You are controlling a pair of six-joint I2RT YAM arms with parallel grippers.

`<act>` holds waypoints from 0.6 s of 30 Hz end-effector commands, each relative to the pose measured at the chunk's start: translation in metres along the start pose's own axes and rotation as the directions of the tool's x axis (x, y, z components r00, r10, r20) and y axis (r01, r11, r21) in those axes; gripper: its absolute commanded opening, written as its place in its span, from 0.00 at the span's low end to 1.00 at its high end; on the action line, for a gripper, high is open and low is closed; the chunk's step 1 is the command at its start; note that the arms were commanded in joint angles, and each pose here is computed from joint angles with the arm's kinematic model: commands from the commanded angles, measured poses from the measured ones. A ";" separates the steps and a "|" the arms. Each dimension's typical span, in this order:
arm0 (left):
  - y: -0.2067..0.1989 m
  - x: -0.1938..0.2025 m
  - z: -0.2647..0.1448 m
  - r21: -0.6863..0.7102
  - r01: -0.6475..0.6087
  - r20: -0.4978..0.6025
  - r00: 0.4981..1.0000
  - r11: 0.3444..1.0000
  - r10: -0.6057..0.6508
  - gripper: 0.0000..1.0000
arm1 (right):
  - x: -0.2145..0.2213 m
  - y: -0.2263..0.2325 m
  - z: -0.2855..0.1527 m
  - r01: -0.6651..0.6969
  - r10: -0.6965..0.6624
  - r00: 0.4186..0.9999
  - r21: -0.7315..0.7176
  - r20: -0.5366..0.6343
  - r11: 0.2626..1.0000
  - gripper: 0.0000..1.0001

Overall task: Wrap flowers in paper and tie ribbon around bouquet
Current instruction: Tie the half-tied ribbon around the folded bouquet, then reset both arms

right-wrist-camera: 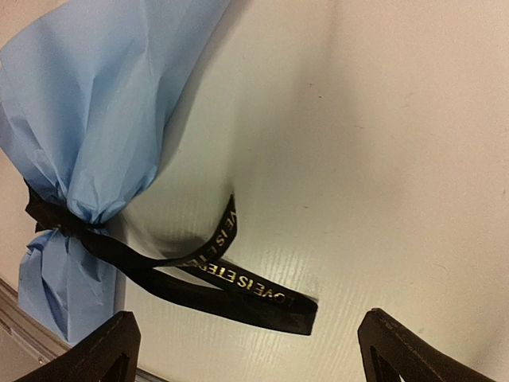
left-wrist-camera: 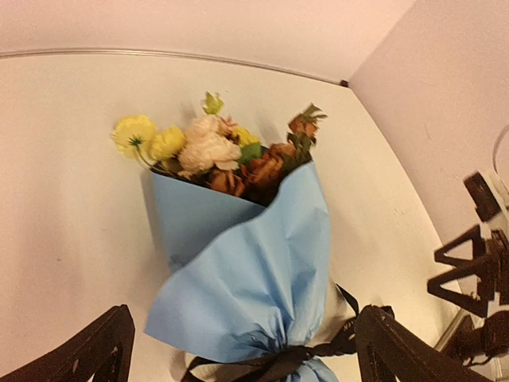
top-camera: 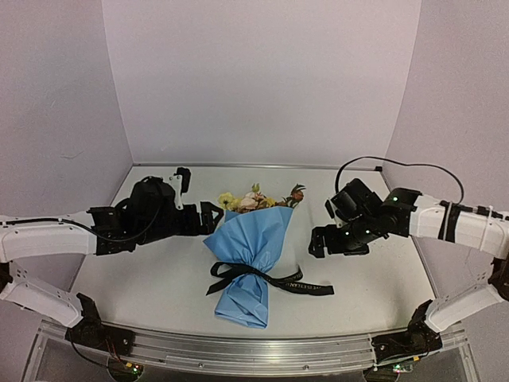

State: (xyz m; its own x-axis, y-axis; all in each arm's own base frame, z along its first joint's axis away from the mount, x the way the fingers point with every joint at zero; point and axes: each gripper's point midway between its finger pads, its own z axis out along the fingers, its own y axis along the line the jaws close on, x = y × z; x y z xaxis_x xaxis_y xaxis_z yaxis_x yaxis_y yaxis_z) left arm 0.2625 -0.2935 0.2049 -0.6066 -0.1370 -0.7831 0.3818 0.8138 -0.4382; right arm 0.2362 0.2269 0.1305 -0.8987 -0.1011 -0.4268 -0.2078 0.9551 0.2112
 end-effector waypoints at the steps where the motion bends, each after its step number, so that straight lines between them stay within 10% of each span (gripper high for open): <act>1: 0.008 -0.051 -0.022 -0.065 0.020 0.102 0.995 0.998 -0.013 1.00 | 0.008 -0.037 -0.020 0.041 -0.049 0.996 0.111 0.069 0.993 0.98; 18: 0.022 -0.074 -0.033 -0.201 0.069 0.145 0.989 0.977 -0.040 1.00 | 0.027 -0.078 -0.046 0.053 -0.087 0.983 0.199 0.163 0.979 0.98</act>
State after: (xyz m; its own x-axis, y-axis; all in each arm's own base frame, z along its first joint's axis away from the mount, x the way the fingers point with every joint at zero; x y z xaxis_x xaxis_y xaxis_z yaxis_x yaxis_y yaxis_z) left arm 0.2893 -0.2507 0.2517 -0.5378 -0.2106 -0.8163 0.2194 0.9000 -0.3767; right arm 0.2086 0.1439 0.1416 -0.8118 -0.1186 -0.5718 -0.1793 0.9825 0.0507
